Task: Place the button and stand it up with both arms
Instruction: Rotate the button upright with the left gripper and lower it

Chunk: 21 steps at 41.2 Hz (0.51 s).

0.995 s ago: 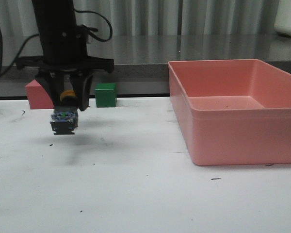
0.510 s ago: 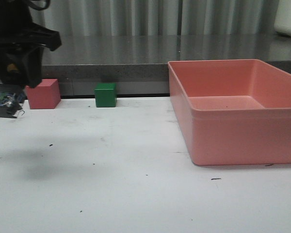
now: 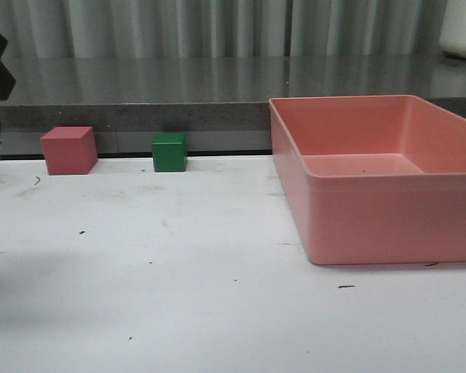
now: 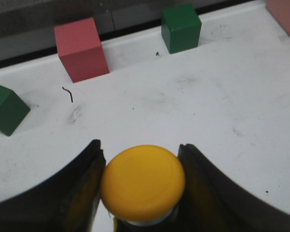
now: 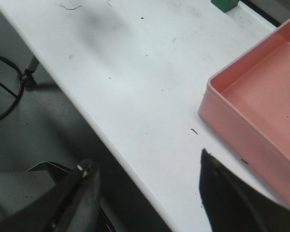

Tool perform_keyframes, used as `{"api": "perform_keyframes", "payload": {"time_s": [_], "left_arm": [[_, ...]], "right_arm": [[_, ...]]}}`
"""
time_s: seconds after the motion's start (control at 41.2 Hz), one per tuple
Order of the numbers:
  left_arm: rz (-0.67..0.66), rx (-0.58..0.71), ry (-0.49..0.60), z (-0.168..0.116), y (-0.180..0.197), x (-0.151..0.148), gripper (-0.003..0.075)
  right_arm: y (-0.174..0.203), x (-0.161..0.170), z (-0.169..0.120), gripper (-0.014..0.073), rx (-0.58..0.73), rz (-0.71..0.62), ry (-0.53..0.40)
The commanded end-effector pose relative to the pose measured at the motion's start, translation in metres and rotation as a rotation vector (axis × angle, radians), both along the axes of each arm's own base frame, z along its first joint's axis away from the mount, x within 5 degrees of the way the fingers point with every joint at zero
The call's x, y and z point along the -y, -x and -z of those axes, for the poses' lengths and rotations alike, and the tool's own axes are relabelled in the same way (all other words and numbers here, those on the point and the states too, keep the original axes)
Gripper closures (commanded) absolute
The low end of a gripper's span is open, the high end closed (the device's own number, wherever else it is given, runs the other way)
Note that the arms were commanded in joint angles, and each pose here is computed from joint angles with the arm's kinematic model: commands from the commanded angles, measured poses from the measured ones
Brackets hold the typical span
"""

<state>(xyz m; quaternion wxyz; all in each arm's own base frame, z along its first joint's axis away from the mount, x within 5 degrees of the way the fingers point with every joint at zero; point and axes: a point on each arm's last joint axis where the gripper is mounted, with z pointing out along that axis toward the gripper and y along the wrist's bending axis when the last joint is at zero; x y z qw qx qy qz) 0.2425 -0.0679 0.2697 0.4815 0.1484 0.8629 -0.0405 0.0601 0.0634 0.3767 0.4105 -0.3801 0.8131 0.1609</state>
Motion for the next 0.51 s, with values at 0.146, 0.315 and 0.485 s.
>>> {"api": "perform_keyframes", "payload": {"time_s": [0.146,0.315,0.485], "left_arm": [[0.078,0.31,0.121,0.015,0.022,0.001,0.0491],[0.103,0.373,0.163,0.033,0.031,0.002,0.0491],[0.092,0.412,0.19,0.047,0.027,-0.002,0.0491]], "right_arm": [[-0.002,-0.001,-0.012,0.0124,0.061,0.001,-0.055],[-0.002,-0.001,-0.012,0.0124,0.061,0.001,-0.055],[-0.002,-0.001,-0.012,0.0124,0.061,0.001,-0.055]]}}
